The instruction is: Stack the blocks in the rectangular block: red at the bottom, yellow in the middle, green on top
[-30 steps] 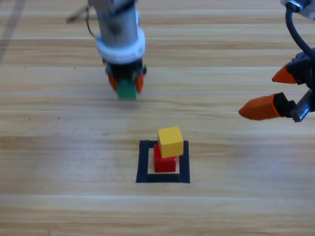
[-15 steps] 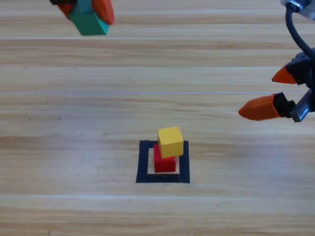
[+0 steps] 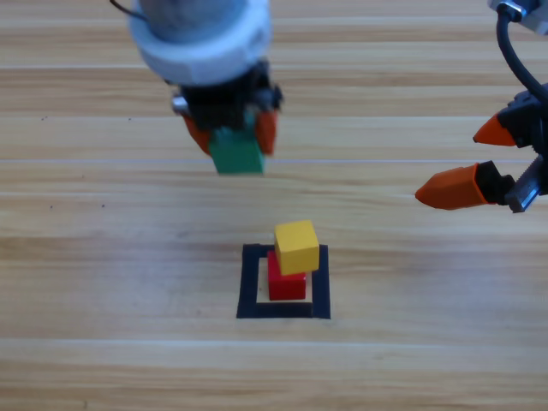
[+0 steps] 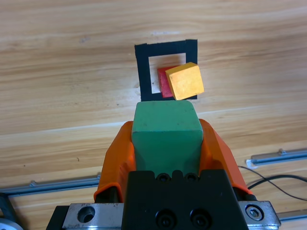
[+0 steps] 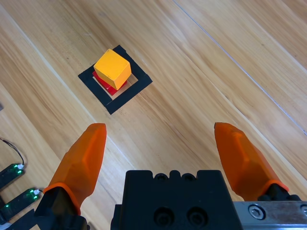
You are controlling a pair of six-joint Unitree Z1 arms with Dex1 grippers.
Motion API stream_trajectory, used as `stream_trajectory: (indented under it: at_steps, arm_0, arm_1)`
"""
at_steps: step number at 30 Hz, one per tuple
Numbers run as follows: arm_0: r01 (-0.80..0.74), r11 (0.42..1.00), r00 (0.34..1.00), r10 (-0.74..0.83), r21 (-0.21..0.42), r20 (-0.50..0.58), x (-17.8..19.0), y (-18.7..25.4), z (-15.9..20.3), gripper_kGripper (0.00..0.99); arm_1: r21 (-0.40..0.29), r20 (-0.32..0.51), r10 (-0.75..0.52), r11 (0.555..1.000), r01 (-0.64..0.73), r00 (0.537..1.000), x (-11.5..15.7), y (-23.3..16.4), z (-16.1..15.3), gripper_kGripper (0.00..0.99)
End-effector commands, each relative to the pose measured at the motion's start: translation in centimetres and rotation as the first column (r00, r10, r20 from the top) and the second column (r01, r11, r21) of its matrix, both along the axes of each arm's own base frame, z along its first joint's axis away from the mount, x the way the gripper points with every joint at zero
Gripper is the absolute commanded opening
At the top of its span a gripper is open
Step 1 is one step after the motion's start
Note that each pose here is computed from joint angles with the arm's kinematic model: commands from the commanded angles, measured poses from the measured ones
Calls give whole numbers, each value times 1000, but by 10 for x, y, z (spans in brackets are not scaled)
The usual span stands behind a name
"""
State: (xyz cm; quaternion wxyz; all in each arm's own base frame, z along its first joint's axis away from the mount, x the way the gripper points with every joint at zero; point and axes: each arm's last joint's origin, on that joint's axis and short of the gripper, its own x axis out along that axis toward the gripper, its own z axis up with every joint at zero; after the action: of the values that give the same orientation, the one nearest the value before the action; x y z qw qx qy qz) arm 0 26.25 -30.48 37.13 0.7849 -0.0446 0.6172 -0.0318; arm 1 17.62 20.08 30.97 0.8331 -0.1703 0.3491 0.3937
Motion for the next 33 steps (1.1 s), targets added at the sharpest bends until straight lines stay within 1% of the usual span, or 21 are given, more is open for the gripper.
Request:
stream_trajectory:
  at_steps: [1,5,8,14,33]
  arm_0:
    - [15,994,997,-7,104,-77,3,-36,-53,9]
    - [21,995,995,-11,102,-100,6,-43,-62,9]
    - [54,994,992,-42,94,-120,9,-48,-68,11]
    - [58,994,986,-43,92,-160,15,-58,-85,12]
    - [47,992,984,-27,114,-174,28,-67,-107,14]
  arm_1:
    - [-25,-27,-21,999,20,999,4,-4,-11,986]
    - [-26,-28,-21,999,20,999,4,-4,-12,986]
    - [-26,-28,-21,999,20,999,4,-4,-12,986]
    - [-28,-30,-21,999,20,999,4,-4,-13,986]
    - [-29,-31,-21,999,20,999,4,-5,-13,986]
